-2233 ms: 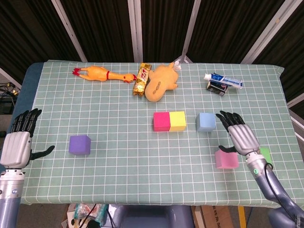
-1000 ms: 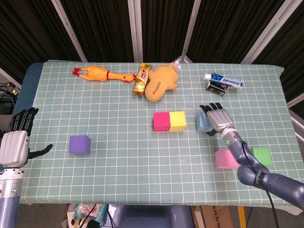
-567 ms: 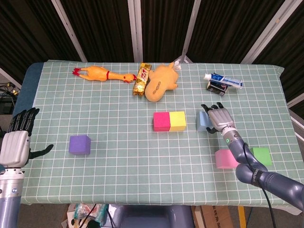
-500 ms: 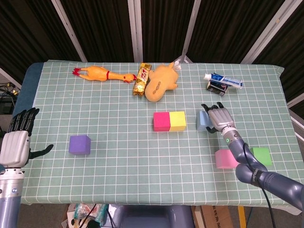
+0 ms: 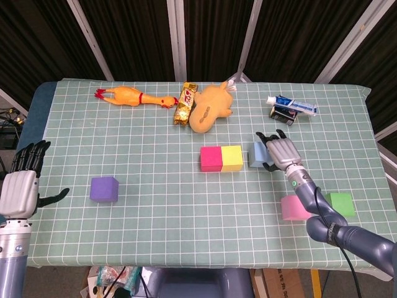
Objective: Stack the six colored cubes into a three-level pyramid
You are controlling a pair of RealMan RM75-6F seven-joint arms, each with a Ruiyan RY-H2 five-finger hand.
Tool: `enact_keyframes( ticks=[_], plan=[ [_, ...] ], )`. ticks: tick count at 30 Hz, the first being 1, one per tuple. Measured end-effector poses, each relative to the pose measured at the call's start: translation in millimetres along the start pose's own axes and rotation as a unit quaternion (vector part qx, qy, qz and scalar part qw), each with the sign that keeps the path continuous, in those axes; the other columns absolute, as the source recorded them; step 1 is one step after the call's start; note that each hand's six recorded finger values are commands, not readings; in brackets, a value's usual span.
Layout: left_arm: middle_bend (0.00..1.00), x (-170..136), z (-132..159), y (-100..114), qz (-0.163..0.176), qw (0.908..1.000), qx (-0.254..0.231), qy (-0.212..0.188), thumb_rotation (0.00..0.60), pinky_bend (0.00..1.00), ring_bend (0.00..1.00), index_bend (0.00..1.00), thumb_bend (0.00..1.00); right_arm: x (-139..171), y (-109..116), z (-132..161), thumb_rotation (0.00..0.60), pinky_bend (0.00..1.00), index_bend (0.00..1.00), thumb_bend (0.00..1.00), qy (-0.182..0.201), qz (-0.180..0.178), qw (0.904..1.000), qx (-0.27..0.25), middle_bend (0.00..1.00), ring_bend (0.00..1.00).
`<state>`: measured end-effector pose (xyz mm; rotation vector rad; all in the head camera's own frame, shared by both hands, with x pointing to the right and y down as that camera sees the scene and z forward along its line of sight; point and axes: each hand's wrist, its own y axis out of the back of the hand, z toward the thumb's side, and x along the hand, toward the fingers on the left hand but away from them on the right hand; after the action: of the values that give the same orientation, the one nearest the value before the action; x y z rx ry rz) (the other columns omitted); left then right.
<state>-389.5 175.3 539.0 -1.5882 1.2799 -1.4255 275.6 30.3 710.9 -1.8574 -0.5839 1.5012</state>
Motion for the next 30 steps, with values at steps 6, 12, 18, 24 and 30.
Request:
enact_keyframes(
  ticks=[6, 12, 18, 24, 30],
  plan=[
    [0.04, 0.0, -0.9, -1.6, -0.003, 1.0, 0.002, 0.003, 0.6, 0.03, 0.0, 0.0, 0.1, -2.1, 0.4, 6.4, 0.6, 0.01, 0.0, 0.4, 0.022, -0.012, 0.9995, 0.02, 0.36, 0.2],
    [0.04, 1.3, -1.3, -1.2, -0.001, 1.0, 0.0, 0.005, 0.6, 0.03, 0.0, 0.0, 0.1, -3.5, -1.3, 12.9, 0.6, 0.01, 0.0, 0.39, 0.042, -0.025, 0.9979, 0.043, 0.36, 0.2],
    [0.04, 1.7, -2.9, -0.6, -0.001, 1.0, -0.002, 0.006, 0.6, 0.03, 0.0, 0.0, 0.1, -5.4, -6.1, 17.4, 0.6, 0.01, 0.0, 0.39, 0.056, -0.033, 0.996, 0.061, 0.36, 0.2],
    [0.04, 2.1, -3.3, -1.6, -0.004, 1.0, -0.003, 0.006, 0.6, 0.03, 0.0, 0.0, 0.1, -5.9, -9.1, 20.0, 0.6, 0.01, 0.0, 0.39, 0.058, -0.031, 0.9955, 0.068, 0.36, 0.2],
    [0.04, 1.9, -3.8, -1.8, -0.006, 1.0, -0.004, 0.005, 0.6, 0.03, 0.0, 0.0, 0.1, -5.5, -9.8, 23.4, 0.6, 0.02, 0.0, 0.39, 0.058, -0.028, 0.9951, 0.075, 0.36, 0.2]
  ],
)
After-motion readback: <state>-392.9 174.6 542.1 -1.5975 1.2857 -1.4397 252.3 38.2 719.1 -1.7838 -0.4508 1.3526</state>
